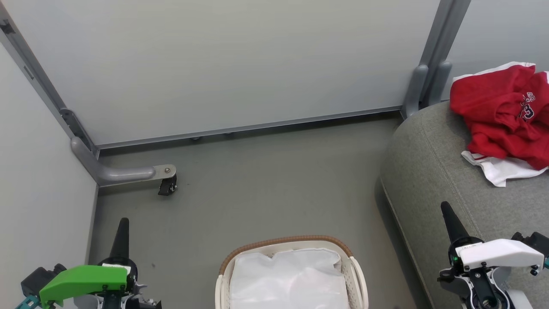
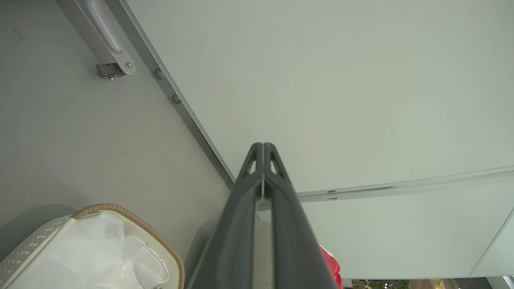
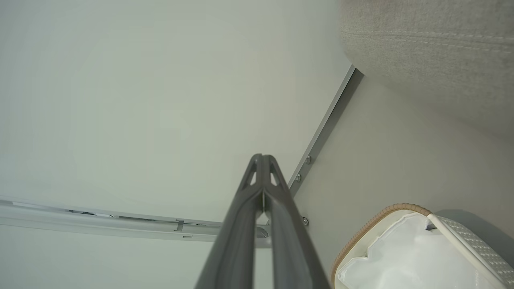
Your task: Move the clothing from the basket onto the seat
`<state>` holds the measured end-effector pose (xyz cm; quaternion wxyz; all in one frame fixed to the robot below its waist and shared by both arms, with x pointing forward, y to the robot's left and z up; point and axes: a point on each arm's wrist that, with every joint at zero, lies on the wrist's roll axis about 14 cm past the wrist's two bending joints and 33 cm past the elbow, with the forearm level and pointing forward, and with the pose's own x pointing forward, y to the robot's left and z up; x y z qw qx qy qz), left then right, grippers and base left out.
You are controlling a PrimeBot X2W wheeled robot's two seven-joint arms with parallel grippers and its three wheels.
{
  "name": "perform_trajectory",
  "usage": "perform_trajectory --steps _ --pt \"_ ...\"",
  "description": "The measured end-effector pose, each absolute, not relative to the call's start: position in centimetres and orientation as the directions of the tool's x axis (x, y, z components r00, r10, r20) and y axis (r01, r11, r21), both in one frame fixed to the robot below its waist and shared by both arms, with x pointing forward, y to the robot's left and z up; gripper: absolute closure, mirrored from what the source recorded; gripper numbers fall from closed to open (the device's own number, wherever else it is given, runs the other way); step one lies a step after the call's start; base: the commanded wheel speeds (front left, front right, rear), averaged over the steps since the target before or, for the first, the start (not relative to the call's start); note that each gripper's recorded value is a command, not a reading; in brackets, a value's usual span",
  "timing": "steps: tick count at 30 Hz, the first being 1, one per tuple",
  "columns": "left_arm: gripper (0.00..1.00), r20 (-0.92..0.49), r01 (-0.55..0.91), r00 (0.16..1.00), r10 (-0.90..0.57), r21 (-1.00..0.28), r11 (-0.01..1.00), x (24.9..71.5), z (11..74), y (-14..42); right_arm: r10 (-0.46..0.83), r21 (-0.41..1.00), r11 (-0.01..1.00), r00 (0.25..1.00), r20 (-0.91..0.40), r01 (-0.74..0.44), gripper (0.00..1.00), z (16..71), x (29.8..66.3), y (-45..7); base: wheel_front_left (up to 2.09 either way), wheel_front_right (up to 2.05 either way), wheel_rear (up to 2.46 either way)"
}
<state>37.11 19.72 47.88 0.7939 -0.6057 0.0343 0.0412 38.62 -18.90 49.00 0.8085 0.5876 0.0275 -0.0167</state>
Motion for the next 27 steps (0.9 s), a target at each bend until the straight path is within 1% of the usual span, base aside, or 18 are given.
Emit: perform_trajectory --steps 27 --pt "1.00 -0.050 -0.050 0.999 0.006 -0.995 0.081 38.1 49.3 19.8 0.002 0.995 0.095 1.000 -0.031 0.030 1.00 49.9 38.7 -19.6 0.00 0.00 0.00"
